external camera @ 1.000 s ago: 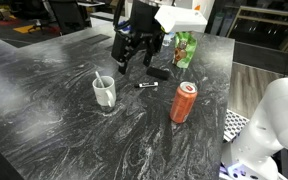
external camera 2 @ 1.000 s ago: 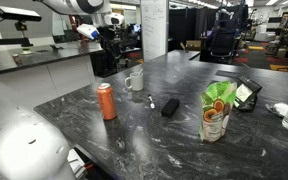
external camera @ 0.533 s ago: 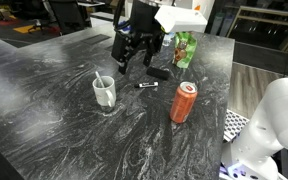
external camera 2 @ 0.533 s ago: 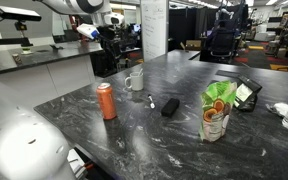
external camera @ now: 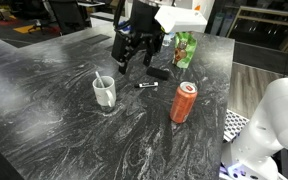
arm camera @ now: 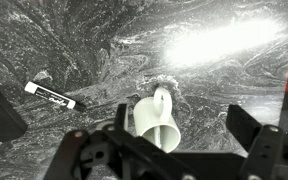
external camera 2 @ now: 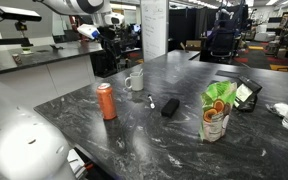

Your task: Move the white mug to the right

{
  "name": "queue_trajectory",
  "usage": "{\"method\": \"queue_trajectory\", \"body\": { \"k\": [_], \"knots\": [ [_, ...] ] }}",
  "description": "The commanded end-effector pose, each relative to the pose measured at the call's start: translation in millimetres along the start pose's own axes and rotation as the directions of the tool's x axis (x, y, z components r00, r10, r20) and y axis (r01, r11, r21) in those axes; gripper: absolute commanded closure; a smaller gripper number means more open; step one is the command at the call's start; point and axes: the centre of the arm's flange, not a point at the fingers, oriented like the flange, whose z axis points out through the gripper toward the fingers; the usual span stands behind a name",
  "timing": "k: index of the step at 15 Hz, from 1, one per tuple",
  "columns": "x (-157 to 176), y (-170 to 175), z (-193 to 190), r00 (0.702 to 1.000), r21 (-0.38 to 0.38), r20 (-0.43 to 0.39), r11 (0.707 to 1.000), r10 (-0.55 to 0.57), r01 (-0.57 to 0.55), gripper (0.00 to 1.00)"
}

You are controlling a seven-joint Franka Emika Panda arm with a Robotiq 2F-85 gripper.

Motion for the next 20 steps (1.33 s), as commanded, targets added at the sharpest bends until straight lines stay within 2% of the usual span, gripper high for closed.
{"method": "queue_trajectory", "body": {
  "k": [1, 10, 14, 17, 20],
  "knots": [
    [24, 0, 15, 0.999, -0.04, -0.038, 0.999, 0.008, -0.009, 0.0],
    [66, -6, 52, 1.0, -0.038, -0.009, 0.999, 0.004, -0.005, 0.0],
    [76, 5, 52, 0.995, -0.048, -0.008, 0.993, 0.104, -0.105, 0.0],
    [82, 15, 55, 0.991, -0.02, -0.007, 0.99, 0.137, -0.137, 0.0],
    [92, 16, 65, 0.982, -0.036, 0.043, 0.983, 0.184, -0.183, 0.0]
  ]
}}
